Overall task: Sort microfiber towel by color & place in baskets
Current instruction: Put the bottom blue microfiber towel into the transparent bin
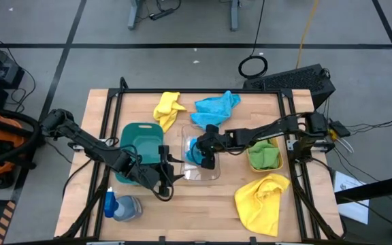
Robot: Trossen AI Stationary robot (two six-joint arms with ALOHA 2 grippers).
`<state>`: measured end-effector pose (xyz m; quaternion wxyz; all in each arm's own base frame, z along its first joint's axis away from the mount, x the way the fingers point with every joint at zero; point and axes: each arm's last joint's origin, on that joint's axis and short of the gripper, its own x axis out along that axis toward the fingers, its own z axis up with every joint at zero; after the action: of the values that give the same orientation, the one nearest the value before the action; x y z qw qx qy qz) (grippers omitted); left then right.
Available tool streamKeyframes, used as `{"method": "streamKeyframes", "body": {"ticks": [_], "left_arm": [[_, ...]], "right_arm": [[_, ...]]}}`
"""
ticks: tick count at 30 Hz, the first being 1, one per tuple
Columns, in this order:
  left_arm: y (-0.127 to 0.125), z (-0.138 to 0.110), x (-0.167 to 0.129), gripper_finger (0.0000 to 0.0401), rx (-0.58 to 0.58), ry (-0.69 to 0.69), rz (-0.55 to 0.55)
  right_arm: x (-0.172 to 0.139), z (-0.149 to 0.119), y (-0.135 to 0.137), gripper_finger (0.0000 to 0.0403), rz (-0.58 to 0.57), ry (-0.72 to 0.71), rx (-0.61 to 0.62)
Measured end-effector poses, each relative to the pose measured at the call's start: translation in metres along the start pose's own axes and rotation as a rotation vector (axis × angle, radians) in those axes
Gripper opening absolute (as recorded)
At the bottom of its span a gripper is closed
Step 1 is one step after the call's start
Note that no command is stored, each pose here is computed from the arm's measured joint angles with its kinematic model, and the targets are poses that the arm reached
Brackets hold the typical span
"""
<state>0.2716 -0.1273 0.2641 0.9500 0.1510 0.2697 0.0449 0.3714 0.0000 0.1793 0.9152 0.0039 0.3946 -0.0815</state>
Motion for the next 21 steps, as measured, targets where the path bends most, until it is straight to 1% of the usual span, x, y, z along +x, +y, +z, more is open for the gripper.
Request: {"method": "streamKeyframes", "body": {"ticks": [6,10,14,16,21], "left_arm": [[-0.001,0.001,0.0,0.0238,-0.006,-0.008,-0.023],[-0.001,0.001,0.0,0.0238,-0.007,-0.008,-0.03],[-0.001,0.002,0.0,0.0238,-0.01,-0.013,-0.032],[-0.002,0.002,0.0,0.0238,-0.014,-0.019,-0.052],[-0.003,0.003,0.0,0.0238,-0.015,-0.022,-0.081]], "right_arm": [[-0.011,0.004,-0.001,0.0198,0.0,-0.005,0.008],[-0.019,0.005,-0.004,0.0246,-0.002,0.005,0.009],[-0.029,0.008,-0.006,0.0281,0.002,-0.003,0.013],[-0.033,0.009,-0.006,0.0294,0.002,-0.003,0.007],[-0.043,0.01,-0.008,0.0306,-0.004,0.003,-0.026]]}}
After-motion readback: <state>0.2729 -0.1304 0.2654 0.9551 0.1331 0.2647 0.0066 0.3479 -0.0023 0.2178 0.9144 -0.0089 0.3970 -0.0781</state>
